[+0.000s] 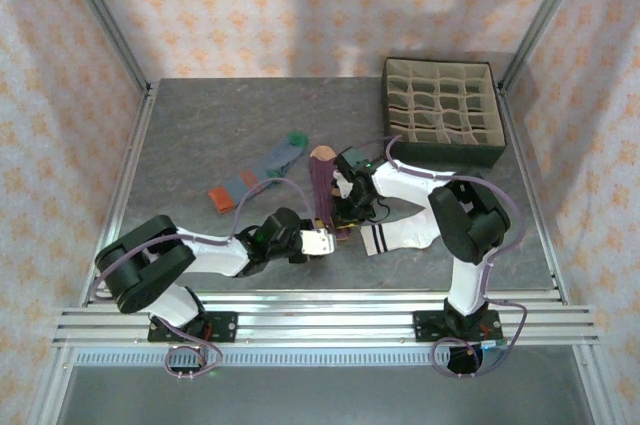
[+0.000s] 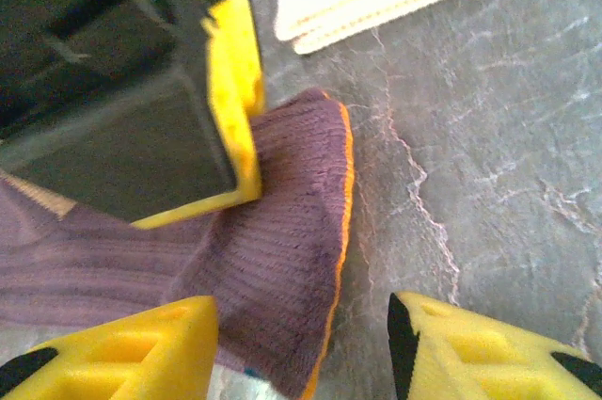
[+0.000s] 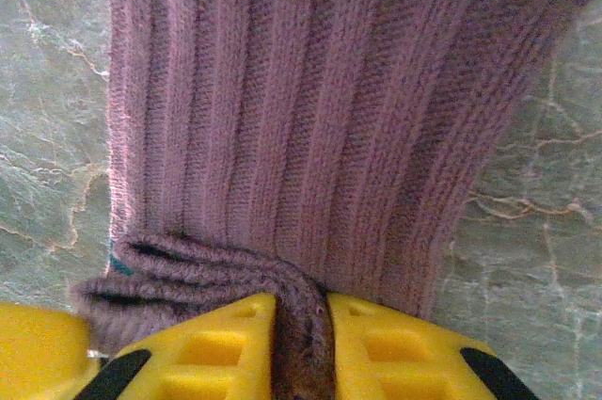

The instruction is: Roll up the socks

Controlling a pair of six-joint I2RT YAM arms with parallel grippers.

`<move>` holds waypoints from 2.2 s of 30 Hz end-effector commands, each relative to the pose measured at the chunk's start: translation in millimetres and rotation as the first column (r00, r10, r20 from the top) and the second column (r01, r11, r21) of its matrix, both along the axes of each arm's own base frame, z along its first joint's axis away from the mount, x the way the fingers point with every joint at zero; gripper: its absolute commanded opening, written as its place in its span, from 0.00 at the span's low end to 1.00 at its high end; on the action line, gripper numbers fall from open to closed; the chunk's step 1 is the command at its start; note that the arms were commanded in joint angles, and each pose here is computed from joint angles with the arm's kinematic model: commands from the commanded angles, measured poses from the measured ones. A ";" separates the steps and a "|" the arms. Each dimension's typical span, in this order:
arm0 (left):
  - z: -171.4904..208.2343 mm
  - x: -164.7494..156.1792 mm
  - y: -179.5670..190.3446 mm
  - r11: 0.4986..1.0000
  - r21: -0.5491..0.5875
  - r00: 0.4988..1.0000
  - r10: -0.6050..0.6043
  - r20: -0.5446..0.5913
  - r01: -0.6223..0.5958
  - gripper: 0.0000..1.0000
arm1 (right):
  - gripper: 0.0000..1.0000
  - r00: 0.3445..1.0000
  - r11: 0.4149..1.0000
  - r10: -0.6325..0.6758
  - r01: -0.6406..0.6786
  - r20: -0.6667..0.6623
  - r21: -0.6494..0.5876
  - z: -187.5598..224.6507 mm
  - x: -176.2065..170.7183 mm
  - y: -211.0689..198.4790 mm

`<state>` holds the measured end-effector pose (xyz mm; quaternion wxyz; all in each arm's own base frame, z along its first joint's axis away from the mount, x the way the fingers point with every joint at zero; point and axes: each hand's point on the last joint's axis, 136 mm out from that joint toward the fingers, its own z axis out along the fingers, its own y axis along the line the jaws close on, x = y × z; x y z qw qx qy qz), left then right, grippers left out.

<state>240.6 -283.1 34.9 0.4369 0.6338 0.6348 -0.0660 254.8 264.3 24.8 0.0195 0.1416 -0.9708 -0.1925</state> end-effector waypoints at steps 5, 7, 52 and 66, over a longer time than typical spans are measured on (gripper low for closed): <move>1.0 16.7 -13.0 1.000 0.015 0.996 0.000 0.088 -0.001 0.51 | 0.21 0.996 0.983 -0.010 -0.007 -0.091 -0.183 -29.1 -21.3 -35.1; -3.9 18.8 -12.7 0.999 0.031 0.997 0.009 0.081 -0.012 0.45 | 0.22 0.996 0.985 -0.007 -0.009 -0.092 -0.171 -29.2 -21.3 -32.9; 8.4 -14.6 -14.9 0.967 -0.152 0.605 0.001 -0.797 -0.203 0.00 | 0.41 0.989 0.838 -0.032 -0.053 0.145 0.543 30.9 -24.4 12.4; -5.1 11.0 -7.6 0.923 -0.078 0.388 0.080 -0.918 -0.376 0.00 | 0.40 0.982 0.882 0.001 -0.089 0.187 0.462 13.2 -30.8 -2.2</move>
